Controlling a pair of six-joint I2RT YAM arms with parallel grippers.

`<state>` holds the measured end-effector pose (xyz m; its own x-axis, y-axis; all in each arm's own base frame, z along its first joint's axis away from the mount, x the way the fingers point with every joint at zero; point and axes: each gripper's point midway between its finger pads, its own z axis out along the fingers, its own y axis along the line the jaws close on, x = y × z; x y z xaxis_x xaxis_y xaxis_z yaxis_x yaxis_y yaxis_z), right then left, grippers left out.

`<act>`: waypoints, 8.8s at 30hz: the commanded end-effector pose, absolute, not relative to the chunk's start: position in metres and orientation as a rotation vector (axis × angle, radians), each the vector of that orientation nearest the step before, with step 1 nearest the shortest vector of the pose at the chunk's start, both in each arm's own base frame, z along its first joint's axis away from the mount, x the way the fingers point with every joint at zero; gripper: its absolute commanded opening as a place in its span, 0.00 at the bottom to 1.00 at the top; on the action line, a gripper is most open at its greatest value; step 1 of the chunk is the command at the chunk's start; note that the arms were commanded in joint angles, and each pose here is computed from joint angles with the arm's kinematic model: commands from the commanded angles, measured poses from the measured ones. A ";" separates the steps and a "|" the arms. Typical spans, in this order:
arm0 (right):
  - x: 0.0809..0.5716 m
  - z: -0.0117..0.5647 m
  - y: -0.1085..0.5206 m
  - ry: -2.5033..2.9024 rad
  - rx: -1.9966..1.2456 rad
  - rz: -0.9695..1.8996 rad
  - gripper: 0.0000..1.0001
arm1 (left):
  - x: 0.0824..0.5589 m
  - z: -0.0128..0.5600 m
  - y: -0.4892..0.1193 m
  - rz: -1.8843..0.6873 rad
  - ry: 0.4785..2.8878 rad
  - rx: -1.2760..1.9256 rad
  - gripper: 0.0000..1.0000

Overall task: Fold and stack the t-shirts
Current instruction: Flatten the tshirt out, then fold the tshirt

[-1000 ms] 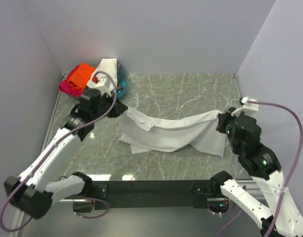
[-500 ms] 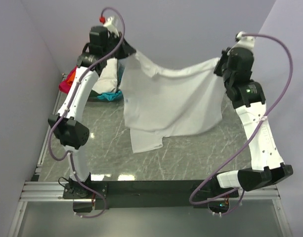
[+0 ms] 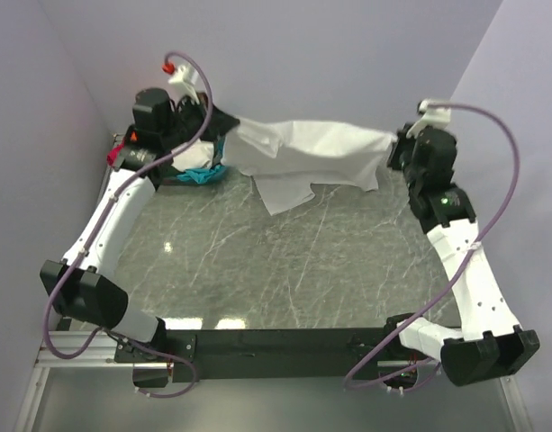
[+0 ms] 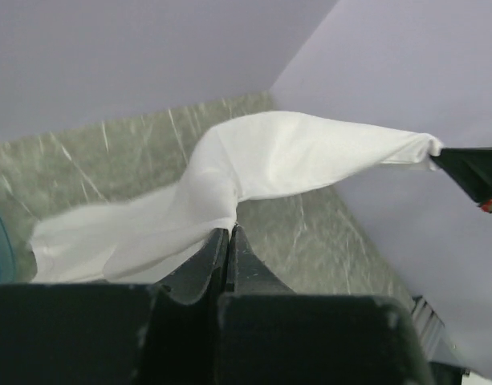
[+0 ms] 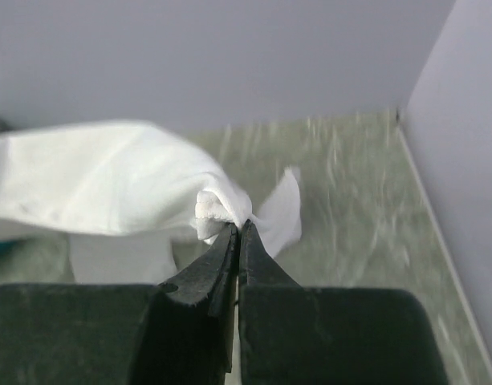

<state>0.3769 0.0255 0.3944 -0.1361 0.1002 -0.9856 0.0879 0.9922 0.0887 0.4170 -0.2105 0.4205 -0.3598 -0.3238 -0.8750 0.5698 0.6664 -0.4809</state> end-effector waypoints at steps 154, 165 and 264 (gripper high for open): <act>0.556 0.062 -0.003 2.505 0.393 0.195 0.60 | 0.369 0.122 -0.267 -0.902 2.217 0.163 0.99; 0.493 0.197 0.013 2.199 0.317 0.307 0.63 | 0.263 0.124 -0.206 -0.674 2.255 -0.112 0.99; 0.259 0.043 -0.044 2.367 1.000 0.016 0.69 | 0.350 0.124 -0.231 -0.734 2.255 0.023 0.00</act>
<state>0.2510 -0.0358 0.0289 -0.6068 0.6506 -0.4566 0.6279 0.7446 0.2266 0.3357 -0.2217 0.1069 -0.7433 -0.2368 -0.6256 0.1374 0.8612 -0.4893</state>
